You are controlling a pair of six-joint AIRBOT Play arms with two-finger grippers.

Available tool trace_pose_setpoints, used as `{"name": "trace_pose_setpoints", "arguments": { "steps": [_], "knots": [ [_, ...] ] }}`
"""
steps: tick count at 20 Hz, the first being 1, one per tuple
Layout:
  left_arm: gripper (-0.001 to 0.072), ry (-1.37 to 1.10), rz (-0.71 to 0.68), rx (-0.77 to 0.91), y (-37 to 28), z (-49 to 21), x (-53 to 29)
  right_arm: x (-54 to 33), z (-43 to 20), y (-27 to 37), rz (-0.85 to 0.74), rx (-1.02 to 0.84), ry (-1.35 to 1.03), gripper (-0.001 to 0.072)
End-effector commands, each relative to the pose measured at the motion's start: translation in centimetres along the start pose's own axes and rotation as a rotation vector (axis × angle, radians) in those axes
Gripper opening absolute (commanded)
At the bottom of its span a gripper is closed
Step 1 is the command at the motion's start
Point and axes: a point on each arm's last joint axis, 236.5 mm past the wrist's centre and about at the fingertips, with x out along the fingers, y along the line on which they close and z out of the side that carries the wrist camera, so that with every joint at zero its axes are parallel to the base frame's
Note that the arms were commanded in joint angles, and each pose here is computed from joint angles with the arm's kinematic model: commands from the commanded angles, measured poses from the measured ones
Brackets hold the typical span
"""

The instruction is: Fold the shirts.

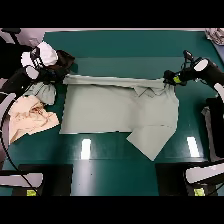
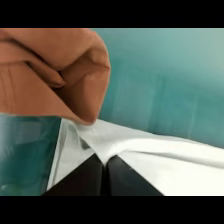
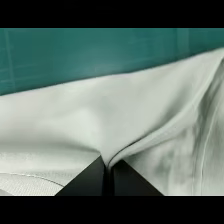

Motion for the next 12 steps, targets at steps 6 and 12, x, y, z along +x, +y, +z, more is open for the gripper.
{"name": "trace_pose_setpoints", "arguments": {
  "steps": [6,12],
  "knots": [
    [0.0031,0.089,0.021,0.085,0.8,-2.2,0.3,-2.1,1.6,-2.4,-0.141,-0.152,0.037,0.0027],
    [0.0422,0.124,0.028,0.089,1.1,-3.2,0.5,-0.1,-2.0,-4.8,-0.153,-0.1,0.126,0.0032]
  ]
}}
